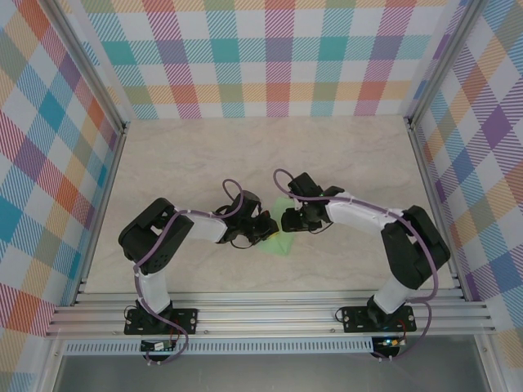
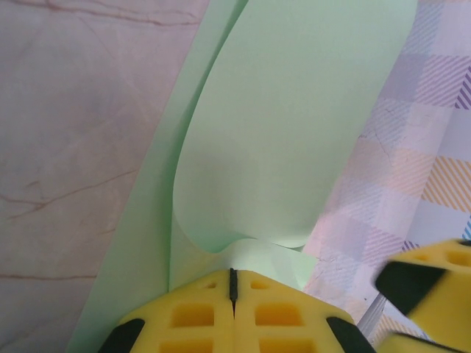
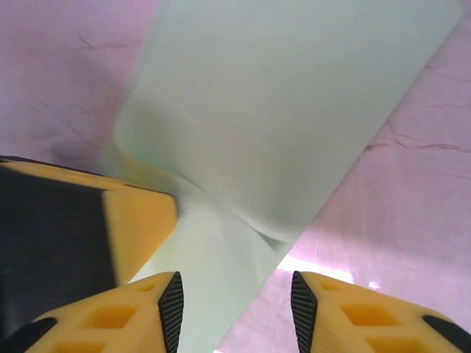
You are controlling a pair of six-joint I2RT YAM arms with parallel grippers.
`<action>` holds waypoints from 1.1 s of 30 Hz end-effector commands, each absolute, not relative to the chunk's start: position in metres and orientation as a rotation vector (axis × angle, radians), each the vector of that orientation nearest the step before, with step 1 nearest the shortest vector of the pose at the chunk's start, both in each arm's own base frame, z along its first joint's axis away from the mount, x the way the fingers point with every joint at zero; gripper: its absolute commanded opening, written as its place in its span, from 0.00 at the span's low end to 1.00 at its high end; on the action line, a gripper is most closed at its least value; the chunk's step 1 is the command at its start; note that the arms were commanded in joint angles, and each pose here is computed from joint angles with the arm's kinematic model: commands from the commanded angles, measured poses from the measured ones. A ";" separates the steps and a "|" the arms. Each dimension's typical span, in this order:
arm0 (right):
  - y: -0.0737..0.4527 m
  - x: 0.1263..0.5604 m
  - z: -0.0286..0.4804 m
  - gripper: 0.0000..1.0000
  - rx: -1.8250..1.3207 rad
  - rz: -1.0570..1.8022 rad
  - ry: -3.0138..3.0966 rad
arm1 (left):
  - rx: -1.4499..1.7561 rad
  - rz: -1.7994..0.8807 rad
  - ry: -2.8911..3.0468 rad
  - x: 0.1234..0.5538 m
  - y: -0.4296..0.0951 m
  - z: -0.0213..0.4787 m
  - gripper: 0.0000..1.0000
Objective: Fold a paper plane with a square sheet of paper (pick it up from the middle)
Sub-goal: Fold the triangle a second time at the center of the table.
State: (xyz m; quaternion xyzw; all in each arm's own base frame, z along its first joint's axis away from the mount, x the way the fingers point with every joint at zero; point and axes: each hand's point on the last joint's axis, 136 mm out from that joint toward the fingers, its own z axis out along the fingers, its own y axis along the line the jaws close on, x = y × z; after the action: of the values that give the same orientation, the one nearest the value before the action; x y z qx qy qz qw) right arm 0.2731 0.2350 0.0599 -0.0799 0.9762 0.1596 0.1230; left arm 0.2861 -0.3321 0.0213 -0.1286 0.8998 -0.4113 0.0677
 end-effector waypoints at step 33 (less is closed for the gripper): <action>0.281 0.219 0.037 0.05 0.024 1.079 2.996 | -0.369 -1.170 2.770 0.275 -0.324 0.006 0.00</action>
State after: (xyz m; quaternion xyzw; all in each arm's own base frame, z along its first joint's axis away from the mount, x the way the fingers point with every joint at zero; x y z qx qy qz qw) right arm 0.2160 0.2772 0.0348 0.0183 0.9388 0.3431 -0.0248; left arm 0.2858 -0.3320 0.0212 -0.1248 0.9005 -0.4109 0.0686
